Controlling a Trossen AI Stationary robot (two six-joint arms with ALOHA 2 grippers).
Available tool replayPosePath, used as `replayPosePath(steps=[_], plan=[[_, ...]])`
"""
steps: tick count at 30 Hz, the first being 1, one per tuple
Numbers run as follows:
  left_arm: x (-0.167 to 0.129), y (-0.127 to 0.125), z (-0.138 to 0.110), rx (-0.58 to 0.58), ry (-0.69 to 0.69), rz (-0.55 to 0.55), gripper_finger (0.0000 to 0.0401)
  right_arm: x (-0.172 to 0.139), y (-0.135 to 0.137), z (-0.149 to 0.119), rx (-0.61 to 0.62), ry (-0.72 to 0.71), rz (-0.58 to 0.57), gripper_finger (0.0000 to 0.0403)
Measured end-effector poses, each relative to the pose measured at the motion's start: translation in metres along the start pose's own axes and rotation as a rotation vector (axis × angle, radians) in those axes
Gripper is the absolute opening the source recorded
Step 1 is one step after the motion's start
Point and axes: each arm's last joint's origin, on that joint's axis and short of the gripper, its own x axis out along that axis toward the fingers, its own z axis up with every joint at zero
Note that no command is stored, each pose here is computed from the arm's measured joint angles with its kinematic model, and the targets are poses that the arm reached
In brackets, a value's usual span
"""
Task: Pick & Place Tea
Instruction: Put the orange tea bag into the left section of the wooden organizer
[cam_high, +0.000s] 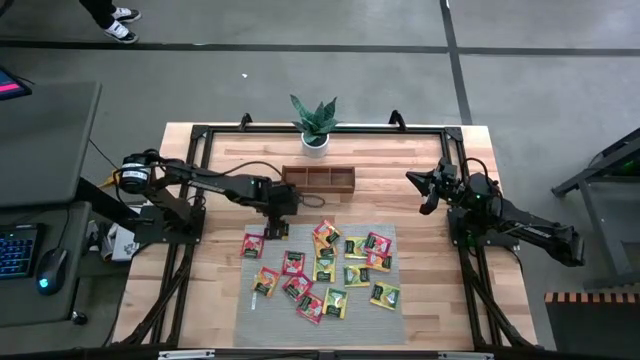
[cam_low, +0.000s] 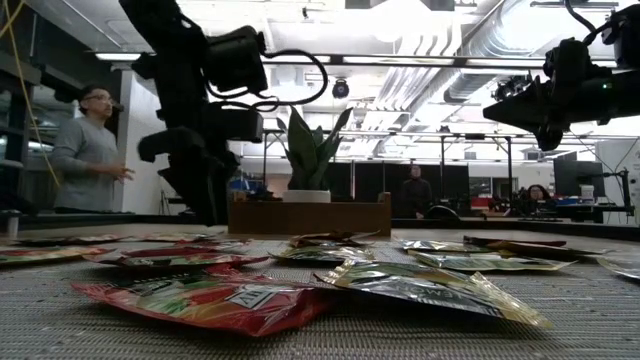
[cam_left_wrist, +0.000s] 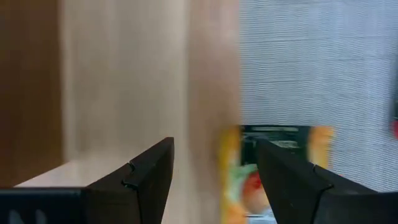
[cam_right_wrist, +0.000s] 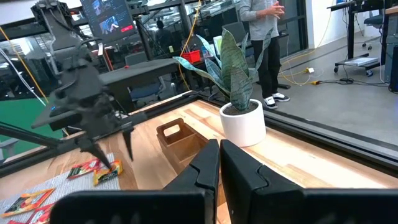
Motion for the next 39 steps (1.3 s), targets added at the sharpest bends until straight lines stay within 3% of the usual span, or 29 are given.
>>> replayPosePath(steps=[5,11,39], plan=[[0.000,0.017,-0.003,-0.042,-0.006,-0.055,0.0220,0.000,0.000,0.000,0.000,0.000,0.000,0.0012],[0.000,0.016,-0.004,-0.019,-0.010,-0.152,0.0220,0.000,0.000,0.000,0.000,0.000,0.000,0.0012],[0.020,0.008,-0.003,0.012,0.025,-0.171,0.0220,0.000,0.000,0.000,0.000,-0.001,0.000,0.0012]])
